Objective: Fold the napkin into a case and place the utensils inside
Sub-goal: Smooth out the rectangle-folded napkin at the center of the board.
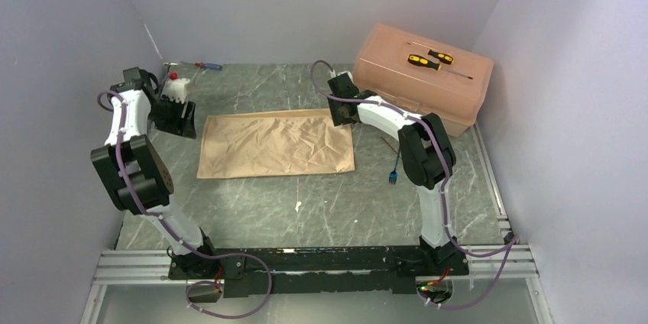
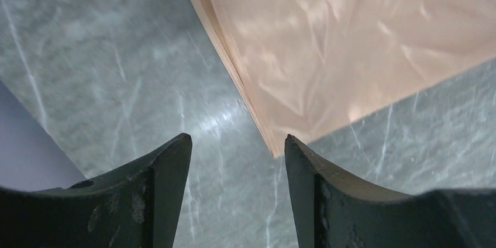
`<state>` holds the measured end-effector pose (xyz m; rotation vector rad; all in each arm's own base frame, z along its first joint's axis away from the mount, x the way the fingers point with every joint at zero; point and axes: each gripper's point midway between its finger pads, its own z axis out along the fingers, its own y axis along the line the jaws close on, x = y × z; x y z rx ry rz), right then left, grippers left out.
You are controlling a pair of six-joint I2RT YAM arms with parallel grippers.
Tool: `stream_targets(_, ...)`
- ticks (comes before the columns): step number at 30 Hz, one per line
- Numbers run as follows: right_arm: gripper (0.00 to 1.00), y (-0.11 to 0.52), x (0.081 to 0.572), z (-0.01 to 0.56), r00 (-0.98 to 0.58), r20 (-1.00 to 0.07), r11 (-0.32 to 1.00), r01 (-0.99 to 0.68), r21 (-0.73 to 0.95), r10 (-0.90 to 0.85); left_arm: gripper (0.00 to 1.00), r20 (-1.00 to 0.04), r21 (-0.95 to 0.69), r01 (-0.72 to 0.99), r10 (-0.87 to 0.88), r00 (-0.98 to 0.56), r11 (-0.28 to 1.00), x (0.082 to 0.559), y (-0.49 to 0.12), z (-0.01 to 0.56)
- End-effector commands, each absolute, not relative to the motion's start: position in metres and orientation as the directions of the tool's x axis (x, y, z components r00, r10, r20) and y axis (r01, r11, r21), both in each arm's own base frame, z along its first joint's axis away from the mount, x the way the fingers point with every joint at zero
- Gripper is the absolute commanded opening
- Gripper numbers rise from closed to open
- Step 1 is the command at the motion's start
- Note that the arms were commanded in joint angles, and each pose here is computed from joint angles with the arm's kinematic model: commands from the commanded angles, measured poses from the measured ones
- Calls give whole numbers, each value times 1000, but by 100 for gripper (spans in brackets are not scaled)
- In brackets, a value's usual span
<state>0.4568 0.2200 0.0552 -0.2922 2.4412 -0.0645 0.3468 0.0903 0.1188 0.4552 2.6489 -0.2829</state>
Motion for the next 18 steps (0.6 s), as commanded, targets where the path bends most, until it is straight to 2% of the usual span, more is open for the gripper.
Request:
stream_targets(1, 56, 218, 488, 71, -684, -708, 984, -152, -95, -174, 65, -466, -185, 292, 178, -867, 938, 380, 93, 108)
stream_targets(10, 48, 218, 488, 45, -684, -710, 985, -148, -89, -166, 63, -486, -218, 275, 140, -863, 937, 426, 75, 71)
stream_targets(18, 47, 220, 488, 27, -691, -705, 986, -147, -75, -157, 59, -482, -175, 266, 153, -863, 948, 447, 69, 54)
